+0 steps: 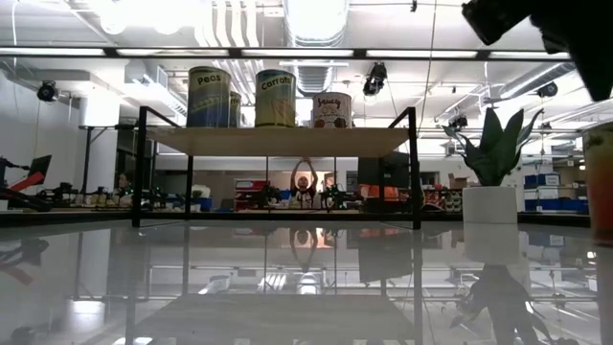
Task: Pick and place cans onto a shelf
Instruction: Put the canned pineapple on the shelf
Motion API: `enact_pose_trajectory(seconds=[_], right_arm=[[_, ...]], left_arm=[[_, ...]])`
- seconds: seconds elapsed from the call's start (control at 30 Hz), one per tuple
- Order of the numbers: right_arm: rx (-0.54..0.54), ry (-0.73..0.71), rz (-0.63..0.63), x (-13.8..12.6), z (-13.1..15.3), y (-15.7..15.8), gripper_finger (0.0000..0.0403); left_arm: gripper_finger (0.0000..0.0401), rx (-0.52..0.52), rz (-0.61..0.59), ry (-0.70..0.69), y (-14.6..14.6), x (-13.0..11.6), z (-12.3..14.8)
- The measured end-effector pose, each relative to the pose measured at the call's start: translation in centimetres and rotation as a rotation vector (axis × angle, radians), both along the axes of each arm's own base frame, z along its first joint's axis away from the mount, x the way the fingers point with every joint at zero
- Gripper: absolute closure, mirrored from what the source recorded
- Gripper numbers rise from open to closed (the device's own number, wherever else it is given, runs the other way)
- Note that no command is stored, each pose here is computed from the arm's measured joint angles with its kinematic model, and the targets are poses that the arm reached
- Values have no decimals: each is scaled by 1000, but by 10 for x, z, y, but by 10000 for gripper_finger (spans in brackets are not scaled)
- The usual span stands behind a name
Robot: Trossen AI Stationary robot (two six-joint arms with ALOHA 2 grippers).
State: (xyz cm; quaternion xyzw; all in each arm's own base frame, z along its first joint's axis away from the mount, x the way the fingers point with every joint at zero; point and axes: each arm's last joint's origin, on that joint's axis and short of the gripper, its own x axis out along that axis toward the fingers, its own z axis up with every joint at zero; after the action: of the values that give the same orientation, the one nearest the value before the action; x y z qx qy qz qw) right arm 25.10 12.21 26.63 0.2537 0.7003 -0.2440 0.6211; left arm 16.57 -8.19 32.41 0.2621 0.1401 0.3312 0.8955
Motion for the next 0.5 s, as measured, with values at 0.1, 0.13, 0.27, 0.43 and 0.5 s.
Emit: enact_pose_trajectory(seconds=[0.1, 0.13, 0.27, 0.43, 0.5], right_arm=[[28, 14, 63, -4, -2, 7, 384], [42, 25, 66, -6, -3, 9, 375], [23, 44, 9, -8, -8, 10, 320], [-12, 22, 33, -9, -18, 9, 246], [-41, 17, 44, -7, -23, 9, 231]], left_arm=[[401, 0, 0, 0, 0, 0, 0], [401, 0, 0, 0, 0, 0, 0], [401, 0, 0, 0, 0, 0, 0], [401, 0, 0, 0, 0, 0, 0], [401, 0, 0, 0, 0, 0, 0]])
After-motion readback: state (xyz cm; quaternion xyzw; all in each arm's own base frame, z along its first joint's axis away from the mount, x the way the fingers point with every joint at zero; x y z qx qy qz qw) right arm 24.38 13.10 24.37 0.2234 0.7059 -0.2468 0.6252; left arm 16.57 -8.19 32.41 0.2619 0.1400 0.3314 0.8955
